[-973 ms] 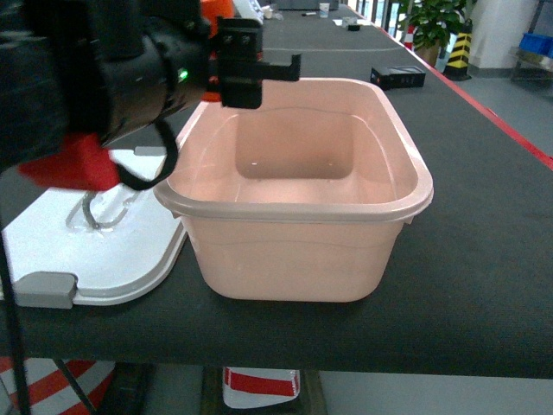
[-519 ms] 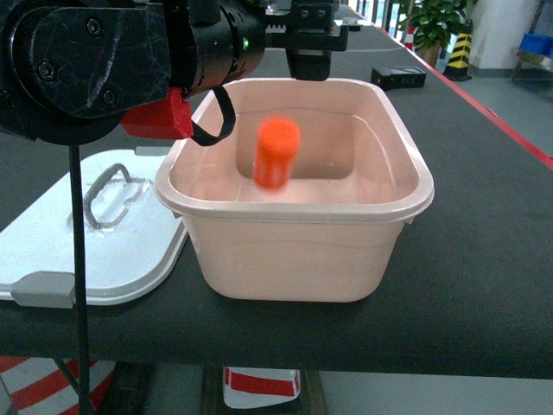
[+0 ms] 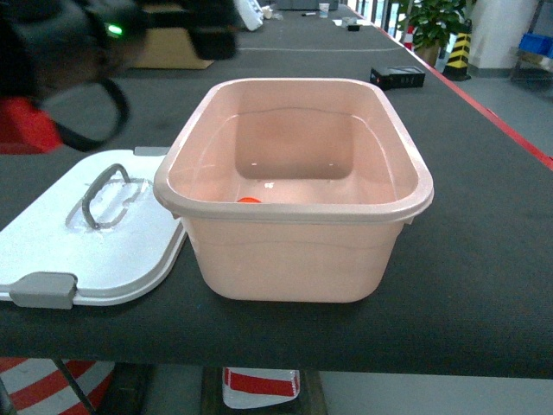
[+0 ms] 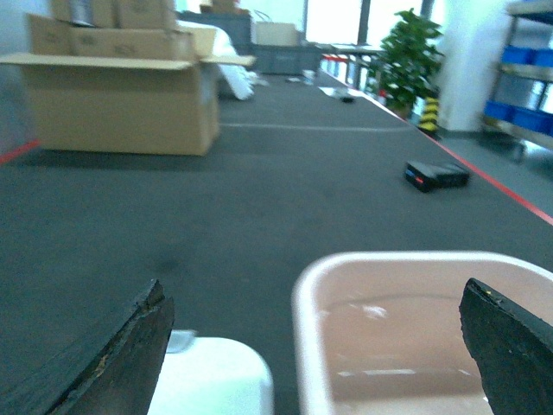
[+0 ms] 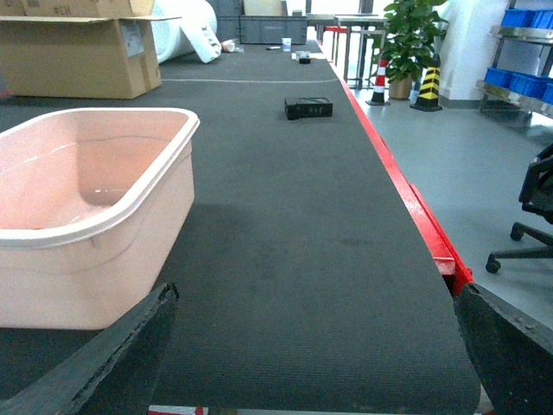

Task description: Pick capacitor and pack into box

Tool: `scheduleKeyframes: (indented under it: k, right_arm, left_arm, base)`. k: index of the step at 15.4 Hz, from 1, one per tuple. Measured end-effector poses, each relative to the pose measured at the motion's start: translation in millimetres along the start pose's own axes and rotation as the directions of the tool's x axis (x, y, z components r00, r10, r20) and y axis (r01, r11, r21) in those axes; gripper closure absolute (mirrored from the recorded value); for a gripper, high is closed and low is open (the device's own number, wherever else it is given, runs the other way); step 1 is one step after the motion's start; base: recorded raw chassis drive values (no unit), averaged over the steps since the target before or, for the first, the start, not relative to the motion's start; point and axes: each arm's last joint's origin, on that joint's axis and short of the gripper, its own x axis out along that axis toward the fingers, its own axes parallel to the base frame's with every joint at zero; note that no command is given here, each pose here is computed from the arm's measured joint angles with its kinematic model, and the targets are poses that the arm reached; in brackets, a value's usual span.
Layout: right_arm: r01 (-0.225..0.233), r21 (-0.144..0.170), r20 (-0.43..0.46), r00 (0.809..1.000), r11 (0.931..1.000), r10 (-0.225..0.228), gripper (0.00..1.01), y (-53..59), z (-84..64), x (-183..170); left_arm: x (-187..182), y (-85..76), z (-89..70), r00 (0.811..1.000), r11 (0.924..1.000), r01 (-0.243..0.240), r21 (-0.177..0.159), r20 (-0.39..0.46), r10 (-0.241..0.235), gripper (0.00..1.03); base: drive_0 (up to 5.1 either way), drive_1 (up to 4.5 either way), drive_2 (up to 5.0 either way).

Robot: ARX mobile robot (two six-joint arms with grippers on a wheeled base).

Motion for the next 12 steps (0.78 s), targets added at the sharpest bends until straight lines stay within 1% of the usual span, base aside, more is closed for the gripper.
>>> scheduleKeyframes:
  k: [1,2,3,4,5,6,8,9,10,12]
  right_arm:
    - [0.0,0.0,0.0,1.0,1.0,0.0,0.03,0.0,0.0,0]
    - [0.0,0.0,0.0,1.0,1.0,0.0,0.03,0.0,0.0,0]
    - [0.0,0.0,0.0,1.0,1.0,0.0,0.03,0.0,0.0,0]
    - [0.0,0.0,0.0,1.0,1.0,0.0,0.03,0.0,0.0,0]
    - [0.0,0.0,-0.001,1.0,1.0,0.0,0.03,0.0,-0.1,0]
    - [0.0,0.0,0.0,1.0,1.0,0.0,0.03,0.0,0.0,0]
    - [0.0,0.0,0.0,1.0,1.0,0.0,0.03,0.0,0.0,0]
    - [0.0,0.0,0.0,1.0,1.0,0.0,0.03,0.0,0.0,0]
    - [0.0,0.0,0.0,1.0,1.0,0.0,0.03,0.0,0.0,0]
    - [0.0,0.0,0.0,1.0,1.0,0.0,0.03,0.0,0.0,0]
  left_arm:
    - [-2,29.4,3.8,0.997,0.9975,-0.07,0.001,0.026,0.07,0.05]
    - [-3,56.8,-3.5,0.99,0.9905,-0.137,0.01,0.022,0.137,0.05]
    - [-2,77.8,-19.2,0.984,0.9843,-0.175,0.021,-0.015,0.176,0.05]
    - [1,95.2,-38.2,0.977,0.9789,-0.202,0.032,-0.059,0.203,0.05]
    - [7,107.4,-58.5,0.971,0.9771,-0.209,0.04,-0.108,0.212,0.05]
    - [17,114.3,-76.9,0.966,0.977,-0.208,0.046,-0.146,0.213,0.05]
    - [37,116.9,-109.7,0.964,0.9855,-0.164,0.043,-0.204,0.169,0.05]
    - [46,116.1,-129.7,0.957,0.9886,-0.144,0.043,-0.248,0.15,0.05]
    - [51,116.0,-140.4,0.951,0.9896,-0.137,0.042,-0.275,0.144,0.05]
    - [53,116.7,-154.3,0.938,0.9909,-0.128,0.043,-0.319,0.135,0.06]
  base:
    - [0.0,0.0,0.0]
    - [0.0,0.0,0.0]
    - [0.0,0.0,0.0]
    - [0.0,0.0,0.0]
    - [0.0,0.0,0.0]
    - [0.0,0.0,0.0]
    - [0.0,0.0,0.0]
    - [0.0,0.0,0.0]
    - [0.0,0.0,0.0]
    - [0.0,0.0,0.0]
